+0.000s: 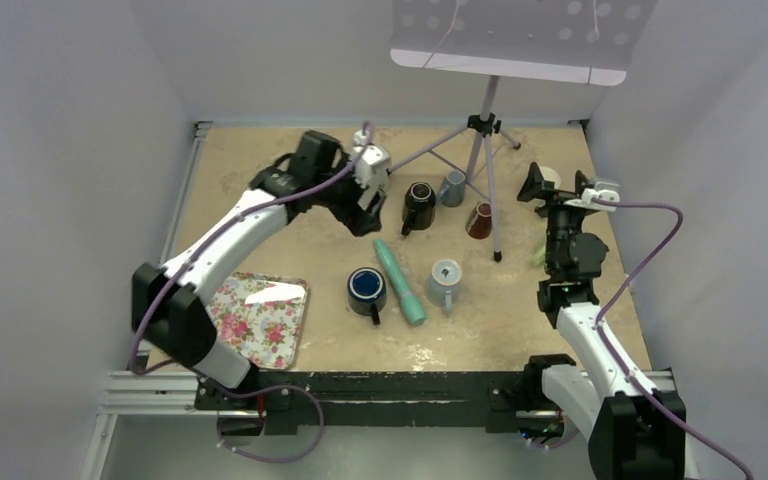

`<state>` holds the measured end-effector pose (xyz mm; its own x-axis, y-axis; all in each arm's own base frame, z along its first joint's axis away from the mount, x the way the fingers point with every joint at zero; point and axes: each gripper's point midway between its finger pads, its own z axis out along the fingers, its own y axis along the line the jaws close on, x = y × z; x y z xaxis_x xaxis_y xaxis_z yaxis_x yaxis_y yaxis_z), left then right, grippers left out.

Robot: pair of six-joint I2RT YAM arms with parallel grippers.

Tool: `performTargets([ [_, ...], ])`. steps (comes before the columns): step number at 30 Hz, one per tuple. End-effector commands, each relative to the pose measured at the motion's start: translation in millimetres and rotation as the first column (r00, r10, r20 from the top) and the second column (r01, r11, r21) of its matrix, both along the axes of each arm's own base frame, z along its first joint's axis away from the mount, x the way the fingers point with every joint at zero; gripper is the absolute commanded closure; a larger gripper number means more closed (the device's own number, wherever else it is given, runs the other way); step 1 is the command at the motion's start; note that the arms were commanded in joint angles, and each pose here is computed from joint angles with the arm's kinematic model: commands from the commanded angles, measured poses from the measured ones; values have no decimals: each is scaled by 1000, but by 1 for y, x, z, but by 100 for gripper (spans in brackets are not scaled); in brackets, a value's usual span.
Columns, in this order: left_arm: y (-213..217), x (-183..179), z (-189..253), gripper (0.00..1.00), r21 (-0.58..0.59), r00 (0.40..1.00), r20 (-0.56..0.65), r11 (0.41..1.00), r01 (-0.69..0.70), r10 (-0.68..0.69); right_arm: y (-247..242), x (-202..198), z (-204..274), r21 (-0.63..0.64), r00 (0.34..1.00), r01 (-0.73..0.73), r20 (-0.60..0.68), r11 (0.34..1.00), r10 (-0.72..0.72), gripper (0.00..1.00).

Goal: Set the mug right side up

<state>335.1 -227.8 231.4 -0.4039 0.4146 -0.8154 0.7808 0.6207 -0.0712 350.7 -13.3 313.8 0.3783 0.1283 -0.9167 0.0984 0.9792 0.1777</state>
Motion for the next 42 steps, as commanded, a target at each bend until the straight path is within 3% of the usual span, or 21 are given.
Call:
performTargets([
  [1, -35, -26, -56, 9, 133, 964, -263, 989, 68, -31, 16, 2, 0, 69, 996, -79, -41, 994, 82, 1],
  [5, -72, 11, -79, 17, 132, 979, -203, 990, 50, -22, 31, 5, -10, 92, 989, -120, -81, 988, 128, 1],
  [10, -95, 48, -103, 19, 132, 981, -181, 990, -40, 64, 46, 1, -15, 110, 983, -144, -100, 983, 155, 1],
  [21, -121, 68, -146, 23, 150, 967, -189, 978, -145, 172, 59, 1, -17, 134, 978, -166, -104, 977, 180, 1],
  [24, -123, 75, -151, 30, 151, 967, -177, 976, -158, 184, 61, 2, -16, 125, 976, -174, -113, 977, 188, 1],
  [29, -129, 78, -152, 52, 125, 957, -209, 976, -180, 203, 67, 3, -13, 109, 969, -196, -129, 974, 210, 1],
  [38, -129, 94, -155, 57, 115, 957, -174, 970, -213, 230, 71, 0, -18, 98, 960, -214, -165, 972, 227, 1],
  [39, -130, 96, -156, 60, 115, 958, -171, 971, -212, 229, 73, 0, -18, 97, 958, -219, -167, 971, 233, 1],
  [42, -133, 96, -156, 84, 102, 958, -187, 974, -201, 217, 75, -1, -18, 94, 953, -227, -184, 969, 241, 1],
])
